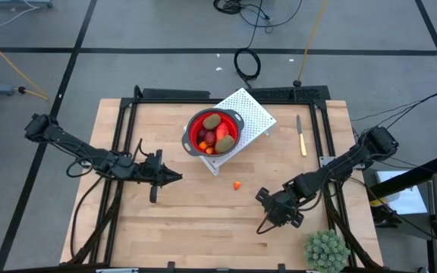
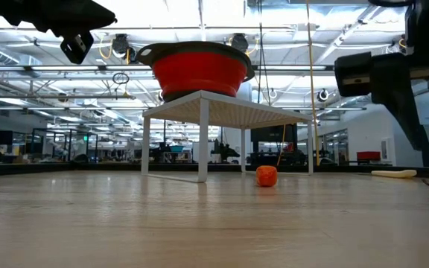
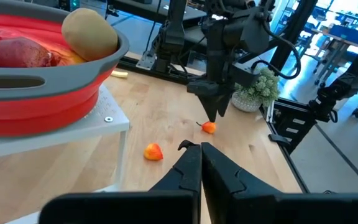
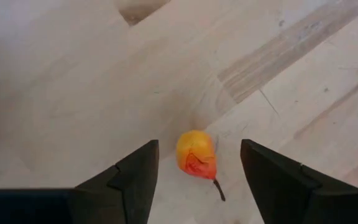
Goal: Pick & Place Fruit
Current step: Put the pear into the red strainer bowl on the shelf
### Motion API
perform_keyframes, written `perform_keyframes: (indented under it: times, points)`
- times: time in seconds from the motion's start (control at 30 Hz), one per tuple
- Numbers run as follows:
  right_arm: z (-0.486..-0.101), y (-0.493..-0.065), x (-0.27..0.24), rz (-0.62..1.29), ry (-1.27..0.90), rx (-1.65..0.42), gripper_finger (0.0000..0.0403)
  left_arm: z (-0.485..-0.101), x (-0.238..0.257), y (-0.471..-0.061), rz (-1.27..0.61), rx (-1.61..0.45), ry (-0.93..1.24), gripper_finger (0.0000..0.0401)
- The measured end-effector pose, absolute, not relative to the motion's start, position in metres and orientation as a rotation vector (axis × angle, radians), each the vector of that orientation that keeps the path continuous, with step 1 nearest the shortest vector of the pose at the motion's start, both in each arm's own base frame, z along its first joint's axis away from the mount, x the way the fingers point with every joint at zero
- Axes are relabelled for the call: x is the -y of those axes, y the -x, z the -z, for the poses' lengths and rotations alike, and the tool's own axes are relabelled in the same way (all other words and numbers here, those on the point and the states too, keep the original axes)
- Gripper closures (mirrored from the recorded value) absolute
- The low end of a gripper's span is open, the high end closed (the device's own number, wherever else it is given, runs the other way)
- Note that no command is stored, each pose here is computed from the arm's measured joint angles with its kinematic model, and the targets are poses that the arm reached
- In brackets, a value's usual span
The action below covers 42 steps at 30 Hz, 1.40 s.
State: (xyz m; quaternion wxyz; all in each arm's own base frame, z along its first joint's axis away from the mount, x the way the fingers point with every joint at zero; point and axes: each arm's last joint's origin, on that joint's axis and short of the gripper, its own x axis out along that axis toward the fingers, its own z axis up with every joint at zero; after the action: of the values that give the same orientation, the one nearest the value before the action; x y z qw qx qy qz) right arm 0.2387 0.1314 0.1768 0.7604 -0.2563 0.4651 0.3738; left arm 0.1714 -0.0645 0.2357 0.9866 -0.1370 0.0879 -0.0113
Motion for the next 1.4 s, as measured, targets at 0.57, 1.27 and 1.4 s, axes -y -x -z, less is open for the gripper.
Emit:
perform_keyframes:
  times: [0.57, 1.27, 1.4]
  points:
    - [-0.148, -0.227, -0.125, -0.812, 0.558, -0.981, 0.0183, -0.236, 0.064, -0.171, 0.018, -0.171, 0.307, 0.038]
    - [-0.143, -0.226, -0.124, -0.778, 0.506, -0.964, 0.0303, -0.241, 0.065, -0.172, 0.026, -0.124, 0.325, 0.038]
    - [-0.144, -0.226, -0.124, -0.764, 0.482, -0.969, 0.0309, -0.243, 0.065, -0.172, 0.029, -0.108, 0.334, 0.038]
